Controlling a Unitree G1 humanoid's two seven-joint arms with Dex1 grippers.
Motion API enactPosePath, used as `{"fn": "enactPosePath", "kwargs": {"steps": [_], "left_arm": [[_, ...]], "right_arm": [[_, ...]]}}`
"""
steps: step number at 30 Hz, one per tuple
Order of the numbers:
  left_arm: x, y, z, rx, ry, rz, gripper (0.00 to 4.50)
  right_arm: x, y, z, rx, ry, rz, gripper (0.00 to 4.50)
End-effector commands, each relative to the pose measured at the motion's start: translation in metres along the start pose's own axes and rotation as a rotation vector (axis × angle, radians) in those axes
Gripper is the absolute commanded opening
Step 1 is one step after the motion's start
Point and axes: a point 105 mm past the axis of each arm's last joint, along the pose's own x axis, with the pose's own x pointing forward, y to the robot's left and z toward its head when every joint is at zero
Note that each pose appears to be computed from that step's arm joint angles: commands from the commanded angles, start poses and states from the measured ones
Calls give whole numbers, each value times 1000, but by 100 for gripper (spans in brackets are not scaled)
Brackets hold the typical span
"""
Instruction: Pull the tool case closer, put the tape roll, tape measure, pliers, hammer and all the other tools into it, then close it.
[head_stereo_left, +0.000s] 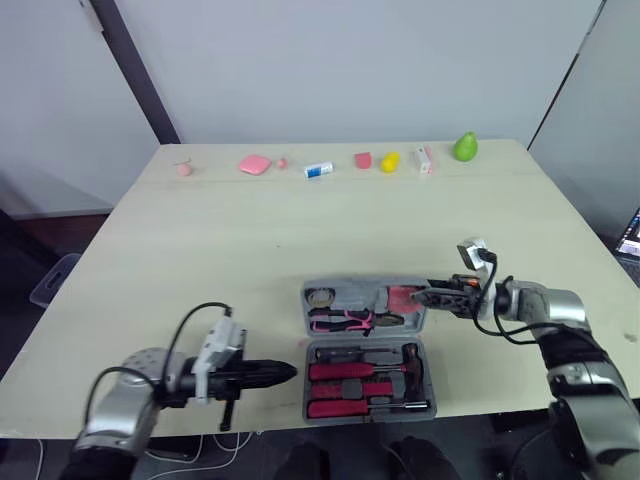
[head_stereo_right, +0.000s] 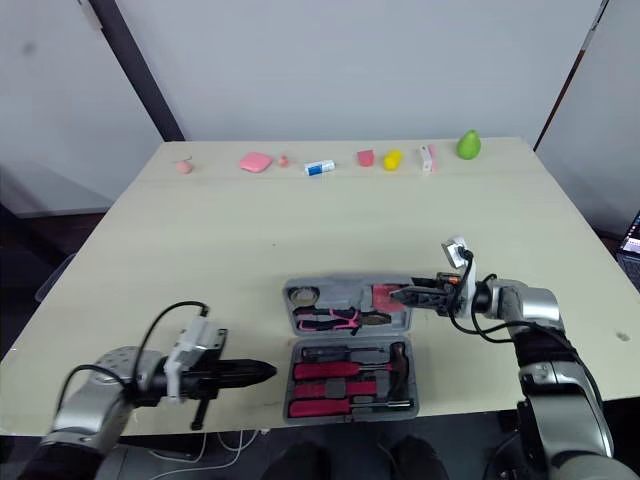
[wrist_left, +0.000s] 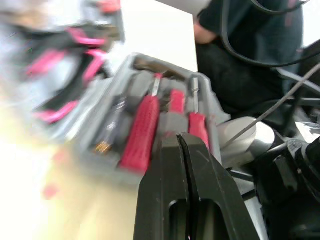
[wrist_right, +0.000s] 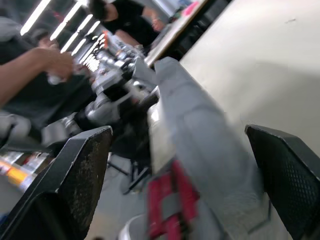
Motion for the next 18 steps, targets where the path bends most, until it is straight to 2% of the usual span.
{"fn": "enactPosePath", "kwargs": {"steps": [1,6,8,10,12,14,15,18], "left_arm": [[-32,1,5,15,26,77,0],[-54,14,8,23,27,199,0],[-58,21,11,23,6,245,41],[-59,24,13,24,-14,270,127],[-61,29,16,37,-30,322,163],[-64,33,18,39,-39,376,235],[-65,34,18,43,-36,392,275],[-72,38,6,53,24,469,439]], "right_arm": [[-3,34,-15,-73,54,0,448],[-24,48,-41,-142,95,-170,448],[-37,46,-43,-233,77,-292,450],[-48,44,-43,-307,57,-391,450],[-69,43,-39,-421,13,-536,450],[-92,43,-40,-523,4,-665,450],[-99,44,-41,-553,7,-699,450],[-121,46,-48,-604,42,-783,450]]}}
